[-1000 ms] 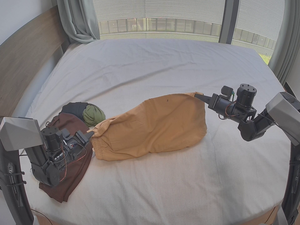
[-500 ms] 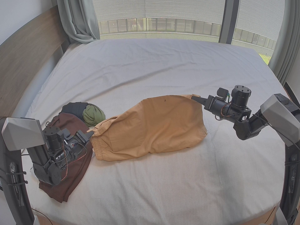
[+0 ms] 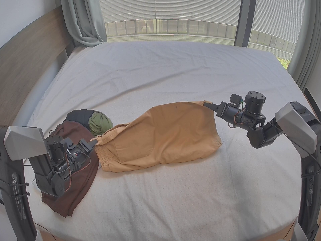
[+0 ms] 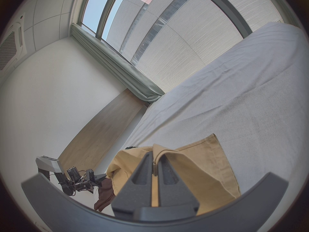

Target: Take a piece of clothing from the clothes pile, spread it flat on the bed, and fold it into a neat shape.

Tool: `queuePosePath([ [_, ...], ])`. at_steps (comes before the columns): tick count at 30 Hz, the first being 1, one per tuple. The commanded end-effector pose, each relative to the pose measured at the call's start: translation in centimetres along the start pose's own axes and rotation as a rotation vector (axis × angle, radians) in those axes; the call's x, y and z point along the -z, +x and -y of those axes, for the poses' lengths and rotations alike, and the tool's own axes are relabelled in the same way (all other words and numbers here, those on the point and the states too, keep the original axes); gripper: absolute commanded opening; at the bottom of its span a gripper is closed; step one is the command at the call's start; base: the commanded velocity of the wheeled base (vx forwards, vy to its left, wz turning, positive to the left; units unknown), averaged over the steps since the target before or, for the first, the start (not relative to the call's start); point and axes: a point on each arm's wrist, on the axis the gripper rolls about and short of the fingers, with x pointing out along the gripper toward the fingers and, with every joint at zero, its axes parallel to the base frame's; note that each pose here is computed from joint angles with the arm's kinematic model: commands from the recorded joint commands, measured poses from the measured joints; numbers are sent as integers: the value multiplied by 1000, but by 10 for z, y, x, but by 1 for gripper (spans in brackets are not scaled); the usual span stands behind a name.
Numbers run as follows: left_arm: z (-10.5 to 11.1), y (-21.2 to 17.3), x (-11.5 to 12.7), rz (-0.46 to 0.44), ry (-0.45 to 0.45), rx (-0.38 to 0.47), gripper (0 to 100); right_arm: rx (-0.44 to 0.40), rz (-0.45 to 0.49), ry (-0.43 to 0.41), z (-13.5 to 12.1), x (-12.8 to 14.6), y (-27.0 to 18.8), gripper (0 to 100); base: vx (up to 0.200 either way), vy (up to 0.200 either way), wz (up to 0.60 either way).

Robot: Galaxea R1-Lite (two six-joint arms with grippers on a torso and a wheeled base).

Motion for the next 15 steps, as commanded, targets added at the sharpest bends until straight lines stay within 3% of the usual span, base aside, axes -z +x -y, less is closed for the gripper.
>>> queuePosePath([
  [1, -2, 1, -1, 5, -1, -3, 0, 13, 8, 1, 7, 3, 4, 0, 0, 0, 0],
  [15, -1, 3, -2, 11, -10, 6, 0, 16, 20, -7, 10, 5, 10, 0, 0, 0, 0],
])
